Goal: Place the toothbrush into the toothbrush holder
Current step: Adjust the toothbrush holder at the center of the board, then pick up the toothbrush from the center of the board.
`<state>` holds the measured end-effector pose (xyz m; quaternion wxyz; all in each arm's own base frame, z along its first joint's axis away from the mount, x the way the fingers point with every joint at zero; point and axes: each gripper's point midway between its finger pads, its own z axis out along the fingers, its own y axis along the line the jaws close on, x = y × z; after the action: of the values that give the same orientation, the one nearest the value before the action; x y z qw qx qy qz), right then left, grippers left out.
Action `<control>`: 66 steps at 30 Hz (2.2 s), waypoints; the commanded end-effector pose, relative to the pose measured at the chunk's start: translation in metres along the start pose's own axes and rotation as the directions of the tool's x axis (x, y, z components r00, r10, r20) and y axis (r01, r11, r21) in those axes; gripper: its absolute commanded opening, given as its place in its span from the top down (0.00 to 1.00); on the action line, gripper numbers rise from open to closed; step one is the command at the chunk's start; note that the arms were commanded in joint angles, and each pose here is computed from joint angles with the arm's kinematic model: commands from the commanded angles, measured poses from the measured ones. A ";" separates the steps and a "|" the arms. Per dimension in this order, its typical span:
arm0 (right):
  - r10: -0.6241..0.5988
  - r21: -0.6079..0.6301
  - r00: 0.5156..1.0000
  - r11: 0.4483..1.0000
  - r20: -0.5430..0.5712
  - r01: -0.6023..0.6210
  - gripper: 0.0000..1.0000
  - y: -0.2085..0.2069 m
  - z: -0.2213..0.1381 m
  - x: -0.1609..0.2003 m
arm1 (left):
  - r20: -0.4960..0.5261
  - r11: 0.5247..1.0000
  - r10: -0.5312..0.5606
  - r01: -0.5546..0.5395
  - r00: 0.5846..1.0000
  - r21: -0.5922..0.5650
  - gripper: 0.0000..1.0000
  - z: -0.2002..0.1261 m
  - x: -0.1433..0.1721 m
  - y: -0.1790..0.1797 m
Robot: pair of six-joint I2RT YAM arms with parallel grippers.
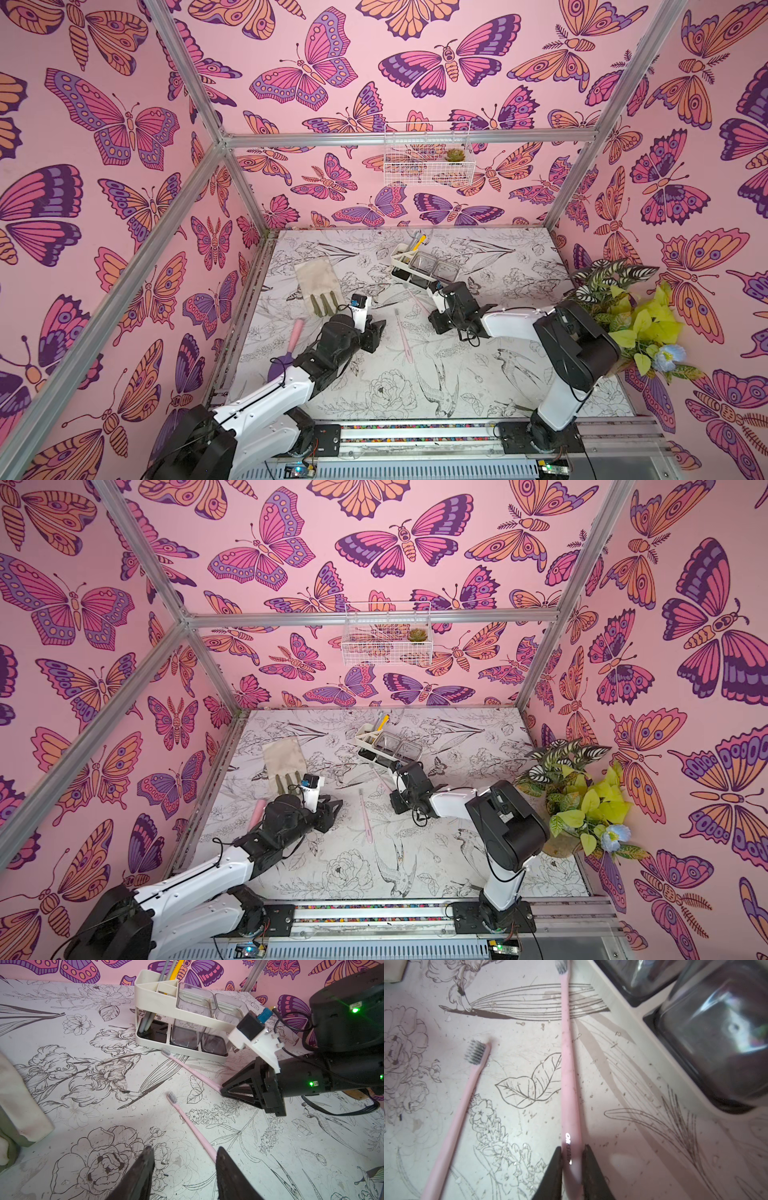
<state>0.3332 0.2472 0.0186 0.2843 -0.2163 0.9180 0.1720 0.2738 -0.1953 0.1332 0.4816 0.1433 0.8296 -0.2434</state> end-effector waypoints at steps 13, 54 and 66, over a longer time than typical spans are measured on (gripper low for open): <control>0.055 0.004 0.990 0.998 -0.129 -0.055 0.81 0.009 -0.030 0.068 | 0.021 0.999 -0.032 0.032 0.999 0.013 0.50 0.000 -0.009 -0.005; -0.083 0.060 0.984 0.994 -0.156 0.093 0.73 0.040 -0.032 0.028 | -0.077 0.997 -0.079 0.080 0.994 0.006 0.50 0.021 0.009 -0.004; -0.075 0.079 0.977 0.993 -0.198 0.093 0.72 0.036 -0.023 0.034 | -0.084 0.997 -0.078 0.080 0.993 0.017 0.49 0.021 0.010 -0.006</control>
<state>0.2793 0.2593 0.0262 0.2185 -0.2558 0.9352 0.1107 0.2808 -0.2059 0.1120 0.4343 0.1194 0.8551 -0.2566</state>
